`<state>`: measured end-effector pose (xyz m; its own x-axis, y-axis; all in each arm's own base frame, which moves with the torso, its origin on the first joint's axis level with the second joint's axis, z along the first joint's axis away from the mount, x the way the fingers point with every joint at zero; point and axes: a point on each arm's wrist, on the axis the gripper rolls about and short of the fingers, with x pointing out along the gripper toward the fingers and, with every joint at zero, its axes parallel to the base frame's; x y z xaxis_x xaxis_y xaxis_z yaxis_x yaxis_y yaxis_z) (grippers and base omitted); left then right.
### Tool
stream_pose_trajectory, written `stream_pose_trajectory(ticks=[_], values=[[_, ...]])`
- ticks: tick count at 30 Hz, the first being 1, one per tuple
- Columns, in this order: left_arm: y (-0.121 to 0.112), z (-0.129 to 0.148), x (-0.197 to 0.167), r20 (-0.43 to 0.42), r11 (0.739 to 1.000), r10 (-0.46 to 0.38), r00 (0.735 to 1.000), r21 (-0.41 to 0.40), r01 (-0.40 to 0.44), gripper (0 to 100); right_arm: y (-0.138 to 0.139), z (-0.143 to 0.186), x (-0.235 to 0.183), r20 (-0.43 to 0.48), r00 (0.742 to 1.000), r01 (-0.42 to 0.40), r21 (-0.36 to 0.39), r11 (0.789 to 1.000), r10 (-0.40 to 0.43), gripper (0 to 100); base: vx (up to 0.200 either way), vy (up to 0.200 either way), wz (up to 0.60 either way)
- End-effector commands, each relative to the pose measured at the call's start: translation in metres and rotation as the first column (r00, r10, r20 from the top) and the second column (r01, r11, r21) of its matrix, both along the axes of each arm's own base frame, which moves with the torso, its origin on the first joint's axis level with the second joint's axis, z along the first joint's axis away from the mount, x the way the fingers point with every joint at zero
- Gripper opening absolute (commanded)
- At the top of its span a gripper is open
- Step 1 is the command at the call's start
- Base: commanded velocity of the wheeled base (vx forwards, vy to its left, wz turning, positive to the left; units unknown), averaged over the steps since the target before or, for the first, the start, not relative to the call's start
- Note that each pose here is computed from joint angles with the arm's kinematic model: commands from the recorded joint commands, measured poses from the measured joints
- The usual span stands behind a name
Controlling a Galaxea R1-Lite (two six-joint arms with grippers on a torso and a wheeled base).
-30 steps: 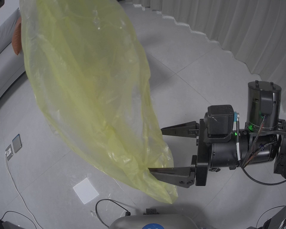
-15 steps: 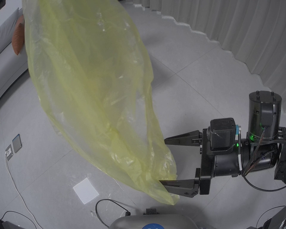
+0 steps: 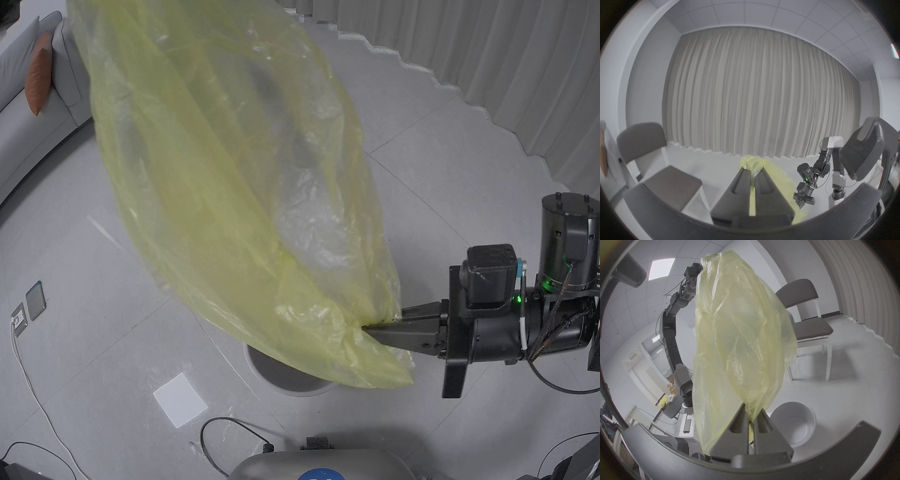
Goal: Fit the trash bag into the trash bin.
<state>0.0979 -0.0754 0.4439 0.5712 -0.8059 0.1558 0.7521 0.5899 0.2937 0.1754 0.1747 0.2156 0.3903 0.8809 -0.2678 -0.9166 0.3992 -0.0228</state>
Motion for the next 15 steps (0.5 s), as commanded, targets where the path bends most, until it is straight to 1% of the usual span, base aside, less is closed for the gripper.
stream_pose_trajectory(ticks=[1, 2, 4, 5, 6, 7, 8, 9, 10, 12, 15], values=[[-0.007, -0.036, 0.020, -0.204, 0.995, 0.099, 0.974, 0.024, -0.096, 0, -0.030, 0.003, -0.005, 0.003, 0.996, 0.087, 0.025, 0.996, -0.087, 0, 0.000, 0.000, 0.00], [-0.008, -0.046, 0.022, -0.249, 0.994, 0.108, 0.962, 0.031, -0.104, 0, -0.036, 0.002, -0.007, -0.007, 0.995, 0.104, 0.029, 0.994, -0.104, 0, 0.000, 0.000, 0.00], [-0.009, -0.063, 0.023, -0.303, 0.994, 0.106, 0.947, 0.030, -0.102, 0, -0.043, 0.000, -0.011, -0.029, 0.991, 0.128, 0.036, 0.991, -0.127, 0, 0.000, 0.000, 0.00], [-0.010, -0.064, 0.023, -0.307, 0.994, 0.106, 0.946, 0.029, -0.102, 0, -0.044, -0.001, -0.011, -0.032, 0.991, 0.130, 0.035, 0.991, -0.129, 0, 0.000, 0.000, 0.00], [-0.011, -0.084, 0.026, -0.333, 0.994, 0.110, 0.937, 0.027, -0.107, 0, -0.049, -0.006, -0.012, -0.060, 0.987, 0.151, 0.031, 0.988, -0.149, 0, 0.000, 0.000, 0.00], [-0.011, -0.097, 0.029, -0.340, 0.993, 0.117, 0.933, 0.031, -0.113, 0, -0.050, -0.009, -0.012, -0.073, 0.985, 0.161, 0.026, 0.987, -0.159, 0, 0.000, 0.000, 0.00], [-0.011, -0.098, 0.029, -0.340, 0.993, 0.117, 0.933, 0.031, -0.113, 0, -0.051, -0.009, -0.012, -0.076, 0.984, 0.161, 0.025, 0.987, -0.159, 0, 0.000, 0.000, 0.00], [-0.011, -0.123, 0.031, -0.348, 0.992, 0.129, 0.929, 0.029, -0.127, 0, -0.052, -0.017, -0.011, -0.100, 0.981, 0.170, 0.005, 0.985, -0.169, 0, 0.000, 0.000, 0.00], [-0.010, -0.130, 0.030, -0.353, 0.991, 0.134, 0.926, 0.032, -0.131, 0, -0.051, -0.019, -0.011, -0.107, 0.980, 0.170, -0.001, 0.985, -0.169, 0, 0.000, 0.000, 0.00], [-0.007, -0.159, 0.029, -0.390, 0.987, 0.161, 0.907, 0.058, -0.150, 0, -0.049, -0.026, -0.007, -0.128, 0.977, 0.170, -0.023, 0.985, -0.171, 0, 0.000, 0.000, 0.00], [-0.005, -0.182, 0.025, -0.429, 0.984, 0.176, 0.886, 0.094, -0.151, 0, -0.045, -0.033, -0.001, -0.150, 0.973, 0.172, -0.044, 0.984, -0.177, 0, 0.000, 0.000, 0.00]])
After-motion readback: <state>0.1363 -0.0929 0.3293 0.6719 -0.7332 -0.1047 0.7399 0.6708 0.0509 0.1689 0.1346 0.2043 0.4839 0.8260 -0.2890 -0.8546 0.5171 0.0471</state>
